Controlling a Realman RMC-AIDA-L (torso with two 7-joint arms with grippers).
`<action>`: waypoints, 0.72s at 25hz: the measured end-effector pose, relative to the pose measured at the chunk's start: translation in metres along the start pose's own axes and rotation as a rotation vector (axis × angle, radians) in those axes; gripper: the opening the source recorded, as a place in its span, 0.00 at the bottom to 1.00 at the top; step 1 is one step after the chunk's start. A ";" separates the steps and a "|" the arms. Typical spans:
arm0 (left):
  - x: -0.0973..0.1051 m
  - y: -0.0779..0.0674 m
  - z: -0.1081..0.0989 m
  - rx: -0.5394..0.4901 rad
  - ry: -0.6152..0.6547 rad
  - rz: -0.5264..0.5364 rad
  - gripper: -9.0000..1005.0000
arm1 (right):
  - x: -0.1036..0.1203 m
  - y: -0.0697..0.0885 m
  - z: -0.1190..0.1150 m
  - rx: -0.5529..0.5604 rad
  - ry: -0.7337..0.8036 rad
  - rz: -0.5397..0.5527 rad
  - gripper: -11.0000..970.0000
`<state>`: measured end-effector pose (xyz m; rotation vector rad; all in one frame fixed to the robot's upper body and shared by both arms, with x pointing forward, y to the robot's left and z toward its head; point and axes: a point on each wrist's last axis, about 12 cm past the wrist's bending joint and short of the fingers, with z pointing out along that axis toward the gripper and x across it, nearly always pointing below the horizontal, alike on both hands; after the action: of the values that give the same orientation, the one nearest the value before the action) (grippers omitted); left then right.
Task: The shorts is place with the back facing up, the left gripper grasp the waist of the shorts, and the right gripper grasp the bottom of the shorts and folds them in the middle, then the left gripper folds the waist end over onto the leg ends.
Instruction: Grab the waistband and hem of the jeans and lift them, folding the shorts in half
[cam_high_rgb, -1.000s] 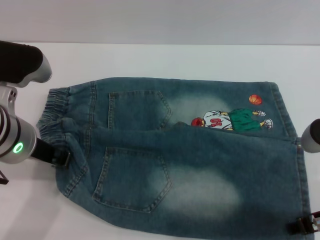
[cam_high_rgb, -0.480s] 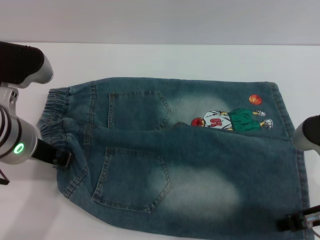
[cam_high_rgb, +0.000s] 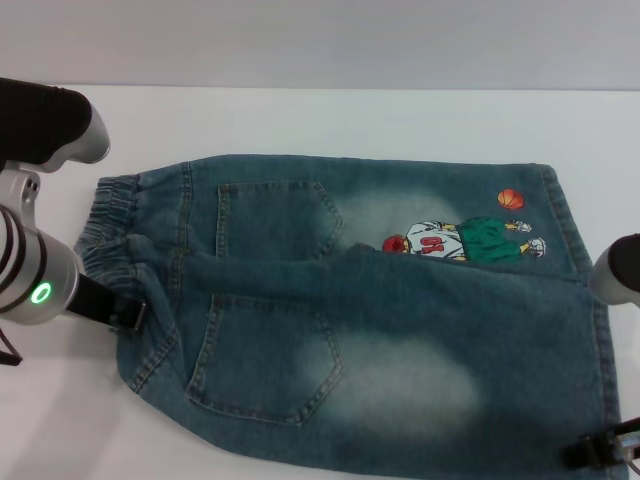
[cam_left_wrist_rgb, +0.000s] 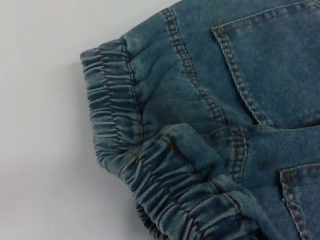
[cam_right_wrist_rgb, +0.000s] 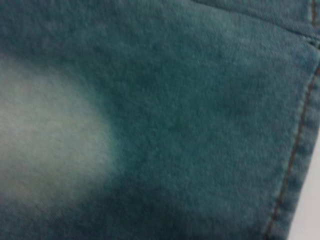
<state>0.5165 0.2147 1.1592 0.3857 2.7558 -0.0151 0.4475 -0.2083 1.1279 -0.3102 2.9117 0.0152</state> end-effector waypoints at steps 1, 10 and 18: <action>0.000 0.000 0.000 0.000 0.000 0.000 0.24 | 0.001 -0.001 0.000 0.002 0.004 0.001 0.67; 0.000 0.000 0.000 0.000 -0.002 0.001 0.24 | 0.003 -0.001 0.004 0.005 0.025 0.004 0.67; 0.000 -0.001 0.000 0.009 -0.002 0.002 0.24 | 0.001 0.001 0.006 -0.002 0.021 -0.002 0.67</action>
<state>0.5165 0.2138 1.1594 0.3909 2.7538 -0.0273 0.4473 -0.2076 1.1217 -0.3155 2.9319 0.0146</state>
